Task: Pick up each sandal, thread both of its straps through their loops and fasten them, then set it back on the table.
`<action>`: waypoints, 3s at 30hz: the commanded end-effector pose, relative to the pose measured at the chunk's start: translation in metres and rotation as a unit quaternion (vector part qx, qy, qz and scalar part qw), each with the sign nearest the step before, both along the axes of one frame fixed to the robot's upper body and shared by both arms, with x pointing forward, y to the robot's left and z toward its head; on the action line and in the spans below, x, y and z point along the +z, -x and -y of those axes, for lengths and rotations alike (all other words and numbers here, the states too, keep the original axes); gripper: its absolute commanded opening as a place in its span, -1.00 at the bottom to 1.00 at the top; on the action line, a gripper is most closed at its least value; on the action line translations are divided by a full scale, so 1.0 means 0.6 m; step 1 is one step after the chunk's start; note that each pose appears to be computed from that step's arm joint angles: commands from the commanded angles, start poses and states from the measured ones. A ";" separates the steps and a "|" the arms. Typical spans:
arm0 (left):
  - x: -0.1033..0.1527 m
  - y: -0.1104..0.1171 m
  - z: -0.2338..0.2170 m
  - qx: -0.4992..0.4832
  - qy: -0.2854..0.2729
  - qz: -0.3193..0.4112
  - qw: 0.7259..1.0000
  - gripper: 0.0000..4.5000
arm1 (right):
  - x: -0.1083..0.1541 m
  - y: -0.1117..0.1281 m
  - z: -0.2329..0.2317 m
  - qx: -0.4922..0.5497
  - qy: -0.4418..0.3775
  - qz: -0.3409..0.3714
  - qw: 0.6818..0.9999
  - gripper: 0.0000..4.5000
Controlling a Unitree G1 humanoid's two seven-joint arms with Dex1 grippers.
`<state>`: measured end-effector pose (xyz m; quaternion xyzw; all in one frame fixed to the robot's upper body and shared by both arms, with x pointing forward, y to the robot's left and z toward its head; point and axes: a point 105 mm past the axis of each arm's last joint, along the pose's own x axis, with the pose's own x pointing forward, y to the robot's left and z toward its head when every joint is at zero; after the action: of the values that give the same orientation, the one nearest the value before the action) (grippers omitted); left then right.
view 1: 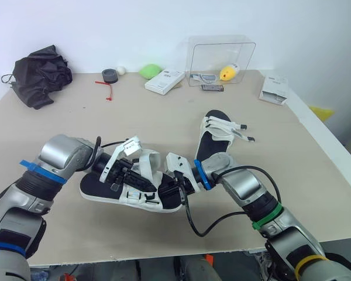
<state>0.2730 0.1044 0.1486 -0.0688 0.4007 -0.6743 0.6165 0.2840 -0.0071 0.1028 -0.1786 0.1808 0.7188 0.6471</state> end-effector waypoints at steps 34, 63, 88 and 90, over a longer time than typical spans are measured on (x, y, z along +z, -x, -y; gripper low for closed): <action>-0.094 0.018 -0.015 -0.087 -0.117 0.129 0.981 -0.93 | -0.052 -0.003 0.015 -0.042 0.050 -0.027 0.998 -1.00; -0.104 -0.002 -0.017 -0.084 -0.075 0.248 0.962 -0.93 | -0.052 -0.001 0.014 -0.032 0.054 -0.026 0.998 -1.00; -0.053 -0.015 0.012 -0.032 0.019 0.196 0.980 -0.93 | -0.053 0.000 0.015 -0.031 0.056 -0.027 0.998 -1.00; -0.039 -0.007 0.015 -0.023 0.031 0.152 0.988 -0.93 | -0.053 0.000 0.015 -0.031 0.056 -0.027 0.998 -1.00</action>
<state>0.2817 0.0958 0.1268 0.0555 0.2469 -0.7091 0.6582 0.2892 -0.0110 0.0954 -0.1838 0.1946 0.7002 0.6618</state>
